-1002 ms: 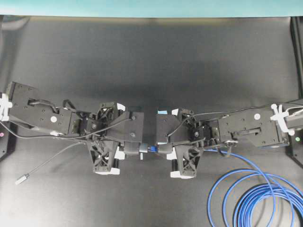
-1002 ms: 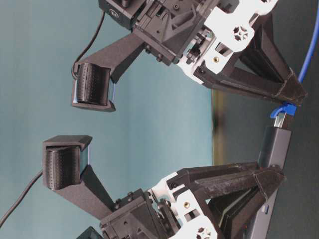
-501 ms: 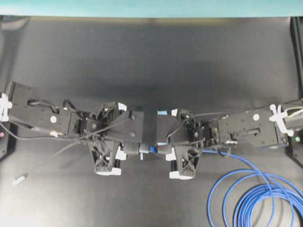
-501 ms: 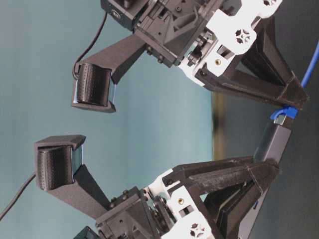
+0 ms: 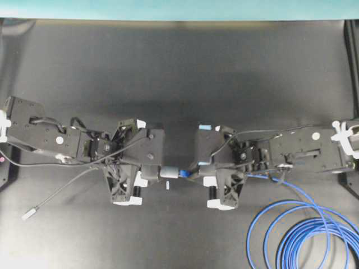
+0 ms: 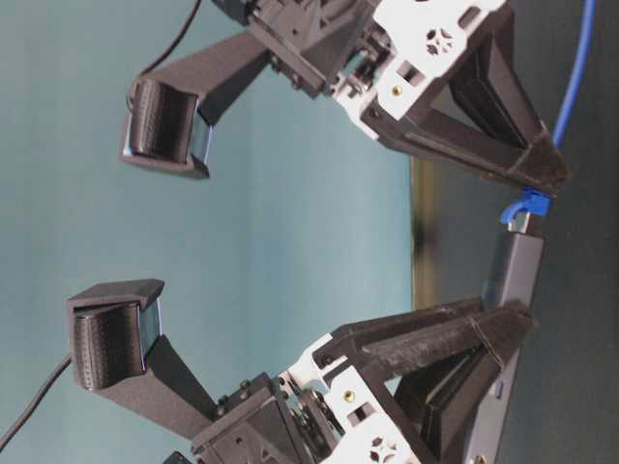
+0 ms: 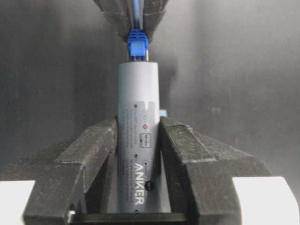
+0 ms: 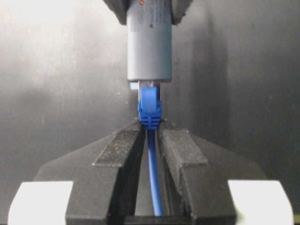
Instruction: Insert the LAN cable into the hub.
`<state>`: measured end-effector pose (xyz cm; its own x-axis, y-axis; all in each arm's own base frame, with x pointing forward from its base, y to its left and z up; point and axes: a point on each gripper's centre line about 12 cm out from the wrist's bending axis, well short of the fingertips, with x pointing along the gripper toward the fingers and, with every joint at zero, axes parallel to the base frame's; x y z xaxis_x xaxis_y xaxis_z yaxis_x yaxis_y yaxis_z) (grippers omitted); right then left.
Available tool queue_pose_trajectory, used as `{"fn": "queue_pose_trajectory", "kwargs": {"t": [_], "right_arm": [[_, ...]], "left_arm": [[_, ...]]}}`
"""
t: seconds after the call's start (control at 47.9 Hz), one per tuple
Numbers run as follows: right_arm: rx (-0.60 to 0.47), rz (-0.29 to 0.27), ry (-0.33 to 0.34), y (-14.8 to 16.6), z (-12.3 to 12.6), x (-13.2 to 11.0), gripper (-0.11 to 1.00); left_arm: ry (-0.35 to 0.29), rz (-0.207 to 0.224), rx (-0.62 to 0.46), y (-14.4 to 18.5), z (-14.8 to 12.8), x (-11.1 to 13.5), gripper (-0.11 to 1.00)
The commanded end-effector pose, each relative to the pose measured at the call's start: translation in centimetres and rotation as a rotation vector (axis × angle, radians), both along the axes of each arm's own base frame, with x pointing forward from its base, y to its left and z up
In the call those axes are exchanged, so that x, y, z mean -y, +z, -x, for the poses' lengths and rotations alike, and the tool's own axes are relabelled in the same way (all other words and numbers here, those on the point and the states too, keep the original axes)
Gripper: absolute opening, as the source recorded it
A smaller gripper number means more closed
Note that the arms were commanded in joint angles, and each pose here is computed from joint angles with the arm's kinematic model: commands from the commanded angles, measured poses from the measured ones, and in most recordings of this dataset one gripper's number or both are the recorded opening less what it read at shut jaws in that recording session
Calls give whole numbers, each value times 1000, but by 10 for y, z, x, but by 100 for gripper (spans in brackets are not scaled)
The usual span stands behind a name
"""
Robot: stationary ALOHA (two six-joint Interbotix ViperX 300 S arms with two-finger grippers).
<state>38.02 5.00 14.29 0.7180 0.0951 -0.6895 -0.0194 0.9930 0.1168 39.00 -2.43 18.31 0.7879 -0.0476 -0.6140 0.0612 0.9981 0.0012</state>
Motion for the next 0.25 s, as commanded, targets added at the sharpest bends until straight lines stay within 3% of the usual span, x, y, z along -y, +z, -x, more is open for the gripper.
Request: {"fn": "queue_pose_trajectory", "kwargs": {"t": [0.0, 0.146, 0.23], "right_arm": [[14, -14, -1, 5, 1, -4, 25], [16, -19, 3, 6, 1, -7, 69], [11, -21, 5, 5, 2, -9, 85]], "left_arm": [[2, 2, 41, 11, -2, -1, 28], [3, 2, 32, 9, -2, -1, 28], [2, 3, 29, 8, -2, 0, 28]]}}
